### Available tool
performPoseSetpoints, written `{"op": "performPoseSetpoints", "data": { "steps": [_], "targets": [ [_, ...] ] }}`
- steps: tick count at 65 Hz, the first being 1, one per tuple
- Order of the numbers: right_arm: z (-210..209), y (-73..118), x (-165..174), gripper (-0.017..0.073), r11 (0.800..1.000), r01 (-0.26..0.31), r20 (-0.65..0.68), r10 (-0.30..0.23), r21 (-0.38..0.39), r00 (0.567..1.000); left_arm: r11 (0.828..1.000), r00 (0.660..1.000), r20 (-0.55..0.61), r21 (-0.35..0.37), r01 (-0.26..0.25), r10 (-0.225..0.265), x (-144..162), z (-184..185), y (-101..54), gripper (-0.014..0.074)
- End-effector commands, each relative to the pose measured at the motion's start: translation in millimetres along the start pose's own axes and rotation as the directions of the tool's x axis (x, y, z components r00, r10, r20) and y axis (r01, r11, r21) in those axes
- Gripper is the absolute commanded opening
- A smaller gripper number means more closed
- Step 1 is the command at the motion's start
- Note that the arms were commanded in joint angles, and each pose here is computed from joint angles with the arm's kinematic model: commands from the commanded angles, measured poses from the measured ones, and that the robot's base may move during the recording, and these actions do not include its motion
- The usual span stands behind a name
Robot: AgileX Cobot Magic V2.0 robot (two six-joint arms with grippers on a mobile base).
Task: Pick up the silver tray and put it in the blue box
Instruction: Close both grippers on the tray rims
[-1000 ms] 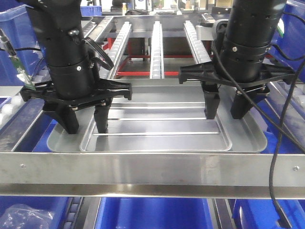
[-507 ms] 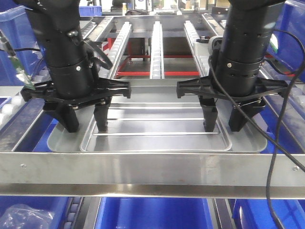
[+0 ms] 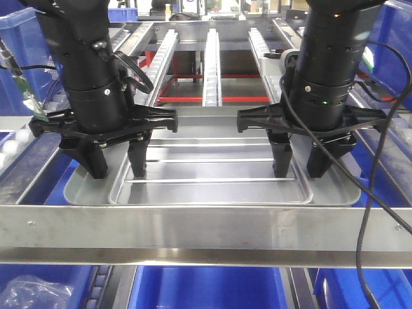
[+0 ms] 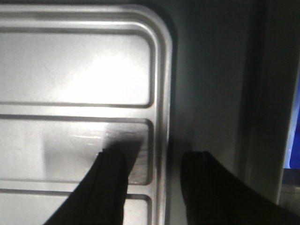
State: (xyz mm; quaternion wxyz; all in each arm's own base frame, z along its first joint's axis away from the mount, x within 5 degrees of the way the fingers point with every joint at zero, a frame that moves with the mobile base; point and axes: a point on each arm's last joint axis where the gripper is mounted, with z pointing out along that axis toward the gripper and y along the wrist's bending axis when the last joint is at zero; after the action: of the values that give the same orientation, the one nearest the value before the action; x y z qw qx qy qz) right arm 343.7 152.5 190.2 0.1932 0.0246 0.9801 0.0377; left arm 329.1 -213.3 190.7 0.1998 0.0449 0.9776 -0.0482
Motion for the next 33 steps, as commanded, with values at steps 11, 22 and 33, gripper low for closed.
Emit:
{"op": "performPoseSetpoints", "data": {
  "steps": [11, 22, 33],
  "targets": [
    [-20.5, 2.7, -12.6, 0.0378, 0.999, -0.001, 0.086, 0.005, -0.046, 0.996, 1.0, 0.999, 0.041, 0.025, 0.018, -0.019, -7.4, -14.7, -1.9, 0.0245],
    [-20.4, 2.5, -12.2, 0.0227, 0.999, -0.001, 0.082, 0.005, -0.043, 0.997, 1.0, 0.999, 0.038, 0.023, 0.018, -0.019, -7.1, -14.7, -1.7, 0.0111],
    [-20.4, 2.4, -12.1, 0.0125, 0.999, -0.001, 0.081, 0.005, -0.042, 0.997, 1.0, 0.999, 0.031, 0.017, 0.018, -0.019, -6.4, -14.7, -1.2, -0.0015]
  ]
}}
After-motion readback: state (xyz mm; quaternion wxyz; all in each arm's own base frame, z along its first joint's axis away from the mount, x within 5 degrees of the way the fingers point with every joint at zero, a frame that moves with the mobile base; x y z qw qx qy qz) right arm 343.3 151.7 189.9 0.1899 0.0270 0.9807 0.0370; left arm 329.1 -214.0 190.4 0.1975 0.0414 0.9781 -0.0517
